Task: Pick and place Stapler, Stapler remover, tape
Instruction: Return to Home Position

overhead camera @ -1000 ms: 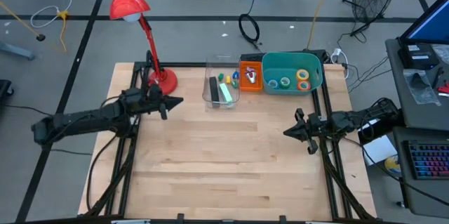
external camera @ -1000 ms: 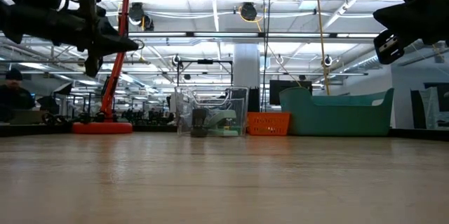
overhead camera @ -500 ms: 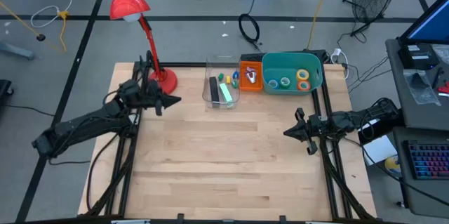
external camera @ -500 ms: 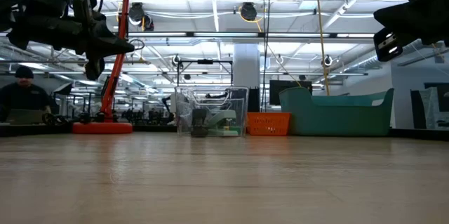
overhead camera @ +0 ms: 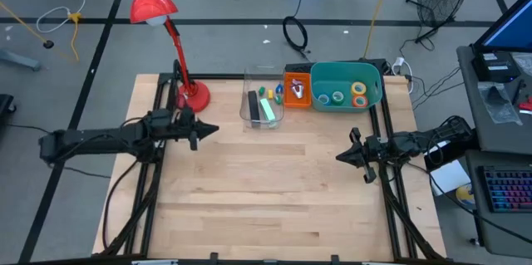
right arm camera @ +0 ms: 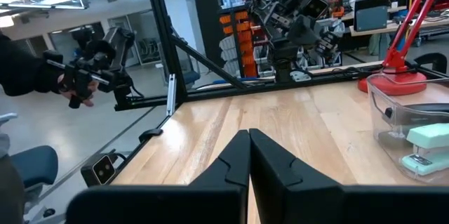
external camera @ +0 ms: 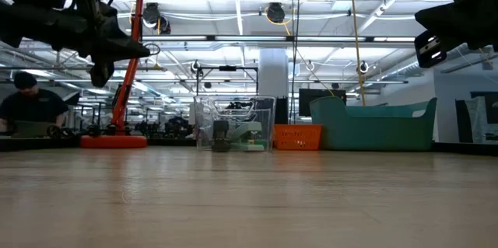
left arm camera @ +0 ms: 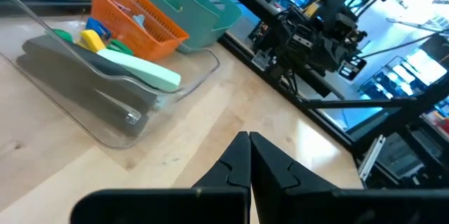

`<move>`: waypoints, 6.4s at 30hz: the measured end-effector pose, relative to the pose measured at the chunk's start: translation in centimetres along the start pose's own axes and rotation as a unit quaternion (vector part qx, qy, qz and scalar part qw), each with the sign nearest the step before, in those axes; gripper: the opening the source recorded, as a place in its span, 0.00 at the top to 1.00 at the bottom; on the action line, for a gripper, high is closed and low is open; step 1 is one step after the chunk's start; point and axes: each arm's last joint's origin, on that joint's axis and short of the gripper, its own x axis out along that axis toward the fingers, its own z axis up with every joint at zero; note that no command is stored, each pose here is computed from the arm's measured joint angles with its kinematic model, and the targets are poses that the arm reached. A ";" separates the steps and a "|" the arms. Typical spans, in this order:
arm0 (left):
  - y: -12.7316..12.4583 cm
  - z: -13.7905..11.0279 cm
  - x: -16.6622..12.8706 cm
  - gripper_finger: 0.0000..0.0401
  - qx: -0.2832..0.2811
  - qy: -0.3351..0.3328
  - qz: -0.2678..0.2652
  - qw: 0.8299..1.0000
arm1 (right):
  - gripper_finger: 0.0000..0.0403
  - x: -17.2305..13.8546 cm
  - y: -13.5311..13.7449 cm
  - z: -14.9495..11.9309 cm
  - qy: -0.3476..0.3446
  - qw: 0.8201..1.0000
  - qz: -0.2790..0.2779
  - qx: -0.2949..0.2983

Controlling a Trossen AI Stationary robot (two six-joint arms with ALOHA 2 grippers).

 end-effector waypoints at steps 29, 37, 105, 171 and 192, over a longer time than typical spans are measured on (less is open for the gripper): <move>-0.9 -3.5 -2.3 1.00 0.092 -0.067 -0.053 0.992 | 1.00 0.0 0.0 0.0 0.001 0.999 0.000 -0.036; -0.2 -4.3 -2.2 1.00 0.202 -0.029 -0.010 0.979 | 1.00 0.0 0.0 0.0 0.001 0.997 0.001 -0.083; 0.3 -4.2 -2.2 0.97 0.274 -0.048 0.068 0.958 | 1.00 -0.1 -1.8 1.3 -0.048 0.975 -0.132 -0.175; 0.3 -4.2 -2.2 0.95 0.260 -0.049 0.068 0.962 | 1.00 -0.1 -1.8 1.3 -0.054 0.977 -0.128 -0.160; 0.3 -4.2 -2.2 0.95 0.260 -0.049 0.067 0.962 | 1.00 -0.1 -1.8 1.3 -0.054 0.977 -0.128 -0.160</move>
